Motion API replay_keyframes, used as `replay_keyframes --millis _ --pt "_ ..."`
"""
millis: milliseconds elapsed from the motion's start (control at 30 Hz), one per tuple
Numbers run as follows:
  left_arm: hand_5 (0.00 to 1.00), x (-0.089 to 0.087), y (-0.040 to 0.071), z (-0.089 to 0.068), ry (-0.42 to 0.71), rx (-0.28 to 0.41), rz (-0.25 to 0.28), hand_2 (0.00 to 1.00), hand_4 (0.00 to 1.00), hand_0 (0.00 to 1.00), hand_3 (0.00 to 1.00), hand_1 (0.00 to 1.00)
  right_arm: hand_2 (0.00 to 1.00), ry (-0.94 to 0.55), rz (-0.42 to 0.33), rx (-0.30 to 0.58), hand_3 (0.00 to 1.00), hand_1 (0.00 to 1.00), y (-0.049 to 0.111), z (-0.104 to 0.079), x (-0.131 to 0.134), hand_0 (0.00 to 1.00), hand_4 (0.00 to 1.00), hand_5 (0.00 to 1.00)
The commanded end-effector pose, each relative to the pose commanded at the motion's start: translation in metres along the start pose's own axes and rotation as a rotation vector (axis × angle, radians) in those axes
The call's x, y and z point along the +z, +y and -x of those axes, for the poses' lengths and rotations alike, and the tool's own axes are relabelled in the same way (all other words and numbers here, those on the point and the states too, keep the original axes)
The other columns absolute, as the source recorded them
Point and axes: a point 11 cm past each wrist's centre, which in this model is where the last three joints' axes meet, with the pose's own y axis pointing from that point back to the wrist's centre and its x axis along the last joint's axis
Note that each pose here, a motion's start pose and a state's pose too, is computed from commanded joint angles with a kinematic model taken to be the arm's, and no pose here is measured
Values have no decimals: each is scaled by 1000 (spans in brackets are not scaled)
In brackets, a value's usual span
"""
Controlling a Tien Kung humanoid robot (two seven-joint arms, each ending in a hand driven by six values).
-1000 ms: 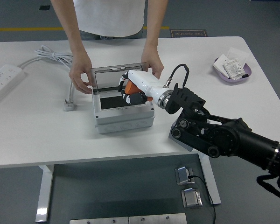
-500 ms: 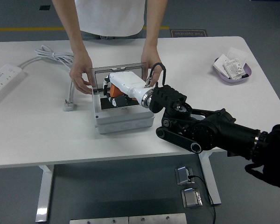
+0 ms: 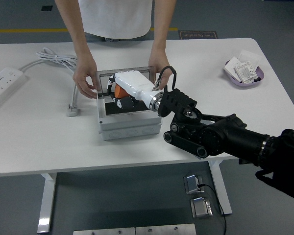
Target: Fetch the battery,place it into the box,close the lid of the box
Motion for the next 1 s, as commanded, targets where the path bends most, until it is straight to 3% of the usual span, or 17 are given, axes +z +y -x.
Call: replay_keyframes --millis 133,167,333,367,533,567,733,767,1000 --pt "429 0 0 -1 -1 1 -3 712 635 701 688 732 282 -17 -3 -5 290 250 1 1 1 209 2 2" --pt "432 0 0 -1 -1 2 -2 712 636 700 690 733 389 -22 -4 -8 349 366 1 2 1 322 2 2" --pt "432 2 0 -2 -2 3 3 712 636 700 690 733 389 -34 1 -28 349 366 1 4 3 322 2 2" --pt "436 3 0 -2 -2 3 4 712 636 700 689 733 470 -35 4 -32 425 426 1 5 3 377 25 48" --pt "436 5 0 -1 -4 2 8 712 636 700 689 733 470 -34 16 -47 425 426 1 7 6 377 25 48" --pt "437 5 0 -1 -4 2 8 712 637 700 689 733 559 -34 17 -48 555 535 2 7 6 479 322 92" --pt "437 5 0 -1 -5 1 7 712 637 700 689 733 559 -34 22 -52 555 535 2 8 7 479 322 92" --pt "437 5 0 -1 -6 1 6 712 637 700 689 733 639 -35 22 -52 690 613 2 9 8 621 618 49" --pt "439 4 0 0 -8 -1 4 712 634 699 687 733 645 -44 29 -54 710 623 4 10 10 634 619 20"
